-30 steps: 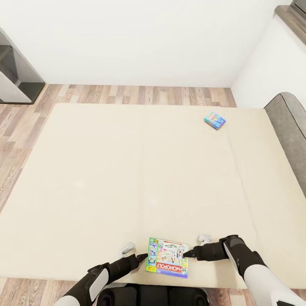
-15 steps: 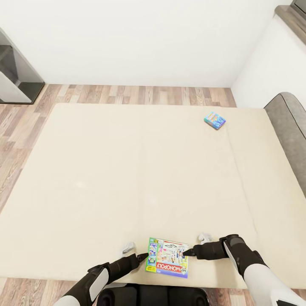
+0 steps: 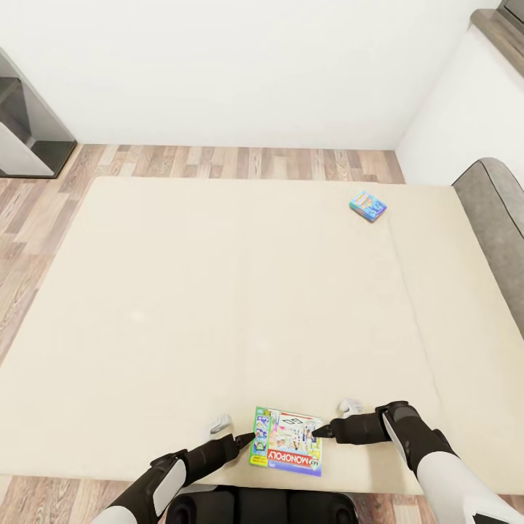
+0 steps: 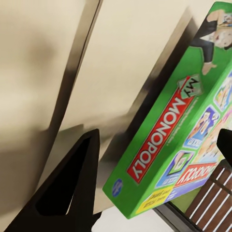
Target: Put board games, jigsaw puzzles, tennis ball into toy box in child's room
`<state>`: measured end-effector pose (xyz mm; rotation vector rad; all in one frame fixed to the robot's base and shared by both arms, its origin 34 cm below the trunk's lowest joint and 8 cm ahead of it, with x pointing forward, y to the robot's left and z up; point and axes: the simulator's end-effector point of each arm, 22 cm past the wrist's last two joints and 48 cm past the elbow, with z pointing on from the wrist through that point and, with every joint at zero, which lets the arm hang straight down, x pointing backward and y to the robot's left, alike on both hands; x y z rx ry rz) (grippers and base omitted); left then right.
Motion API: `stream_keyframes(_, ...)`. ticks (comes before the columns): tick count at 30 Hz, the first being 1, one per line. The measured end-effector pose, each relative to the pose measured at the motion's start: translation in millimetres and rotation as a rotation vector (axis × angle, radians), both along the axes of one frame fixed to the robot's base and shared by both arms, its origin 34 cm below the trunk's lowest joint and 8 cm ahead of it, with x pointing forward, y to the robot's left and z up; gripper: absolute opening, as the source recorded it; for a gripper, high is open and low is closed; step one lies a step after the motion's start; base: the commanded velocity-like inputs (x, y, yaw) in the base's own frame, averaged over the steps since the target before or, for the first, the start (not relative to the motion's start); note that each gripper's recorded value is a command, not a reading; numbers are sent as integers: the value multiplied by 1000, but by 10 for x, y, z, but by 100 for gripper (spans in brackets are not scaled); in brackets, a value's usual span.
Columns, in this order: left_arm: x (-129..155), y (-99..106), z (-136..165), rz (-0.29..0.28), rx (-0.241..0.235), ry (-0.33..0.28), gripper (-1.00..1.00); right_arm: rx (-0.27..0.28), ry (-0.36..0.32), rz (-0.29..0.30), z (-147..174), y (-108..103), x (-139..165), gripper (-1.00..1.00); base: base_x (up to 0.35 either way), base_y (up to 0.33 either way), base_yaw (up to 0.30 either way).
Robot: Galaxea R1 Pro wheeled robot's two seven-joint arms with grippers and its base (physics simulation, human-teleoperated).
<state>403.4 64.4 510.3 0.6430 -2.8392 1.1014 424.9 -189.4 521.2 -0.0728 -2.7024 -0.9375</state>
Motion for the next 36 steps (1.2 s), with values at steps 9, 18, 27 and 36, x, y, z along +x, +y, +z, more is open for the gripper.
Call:
stream_keyframes(9,2,-2,2,0,-1,-1,100,18,0,-7,11,118,3,100,0,0,0)
stream_keyframes(18,2,-3,3,0,-2,-1,100,38,0,-9,26,262,-2,100,0,0,0)
stream_keyframes(27,2,-2,2,0,-1,-1,100,49,0,-9,35,339,-3,100,0,0,0)
stream_keyframes(36,2,-3,3,0,-2,-1,100,66,1,-10,52,461,-3,100,0,0,0)
